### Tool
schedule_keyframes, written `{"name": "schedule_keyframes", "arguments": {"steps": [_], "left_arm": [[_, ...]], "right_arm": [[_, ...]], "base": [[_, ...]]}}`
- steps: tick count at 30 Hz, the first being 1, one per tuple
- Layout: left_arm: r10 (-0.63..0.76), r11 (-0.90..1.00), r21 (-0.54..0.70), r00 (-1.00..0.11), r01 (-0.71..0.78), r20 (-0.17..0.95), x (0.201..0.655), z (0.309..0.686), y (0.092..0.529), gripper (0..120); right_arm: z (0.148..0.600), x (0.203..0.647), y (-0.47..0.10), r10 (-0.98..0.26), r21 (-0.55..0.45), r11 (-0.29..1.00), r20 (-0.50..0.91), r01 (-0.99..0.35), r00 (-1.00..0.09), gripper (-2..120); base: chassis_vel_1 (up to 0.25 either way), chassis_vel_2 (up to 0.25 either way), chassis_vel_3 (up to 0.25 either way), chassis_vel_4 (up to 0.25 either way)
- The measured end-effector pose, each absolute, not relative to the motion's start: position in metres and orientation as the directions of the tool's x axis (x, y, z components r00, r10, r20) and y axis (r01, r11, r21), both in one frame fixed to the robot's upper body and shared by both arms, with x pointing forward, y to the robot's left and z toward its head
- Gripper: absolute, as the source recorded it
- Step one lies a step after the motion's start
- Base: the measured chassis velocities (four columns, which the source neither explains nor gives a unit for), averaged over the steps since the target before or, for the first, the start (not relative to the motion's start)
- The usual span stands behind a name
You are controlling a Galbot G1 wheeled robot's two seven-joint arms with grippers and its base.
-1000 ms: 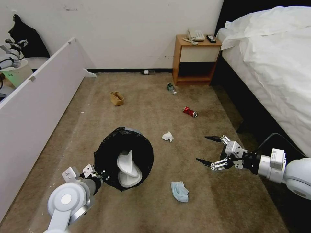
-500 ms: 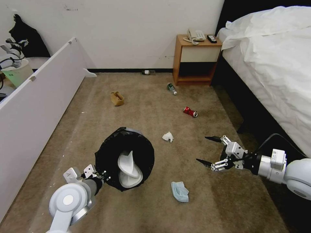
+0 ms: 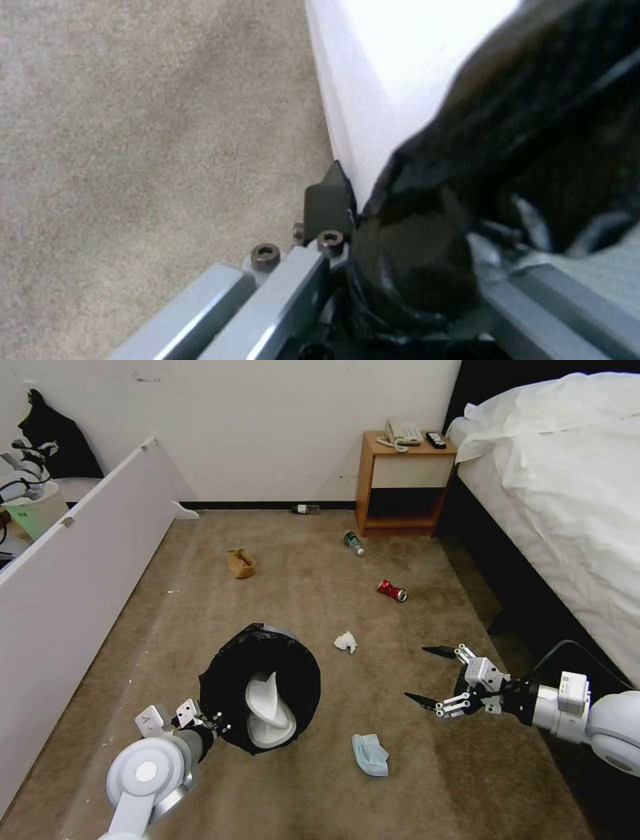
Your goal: Pick up the trash bin and place the garbage on the floor into it.
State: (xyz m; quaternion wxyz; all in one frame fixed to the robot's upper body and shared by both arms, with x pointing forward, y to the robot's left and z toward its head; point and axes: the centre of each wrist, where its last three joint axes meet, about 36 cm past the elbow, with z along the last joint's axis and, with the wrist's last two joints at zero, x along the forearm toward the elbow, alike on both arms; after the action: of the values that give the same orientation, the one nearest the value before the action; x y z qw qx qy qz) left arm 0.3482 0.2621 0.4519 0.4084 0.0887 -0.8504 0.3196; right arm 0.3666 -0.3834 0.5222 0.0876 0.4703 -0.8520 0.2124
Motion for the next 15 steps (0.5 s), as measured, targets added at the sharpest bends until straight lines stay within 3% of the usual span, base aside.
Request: {"name": "schedule_keyframes", "arguments": {"steps": [15], "left_arm": [[0.093,0.773,-0.479,-0.673,-0.415,0.734,0.348,0.457,0.268,0]], "right_arm": [[0.493,0.410,-0.360,-0.751,-0.213,0.431,0.453,-0.877,-0.480,100]], "base": [[0.000,0.000,0.000,0.000]]}}
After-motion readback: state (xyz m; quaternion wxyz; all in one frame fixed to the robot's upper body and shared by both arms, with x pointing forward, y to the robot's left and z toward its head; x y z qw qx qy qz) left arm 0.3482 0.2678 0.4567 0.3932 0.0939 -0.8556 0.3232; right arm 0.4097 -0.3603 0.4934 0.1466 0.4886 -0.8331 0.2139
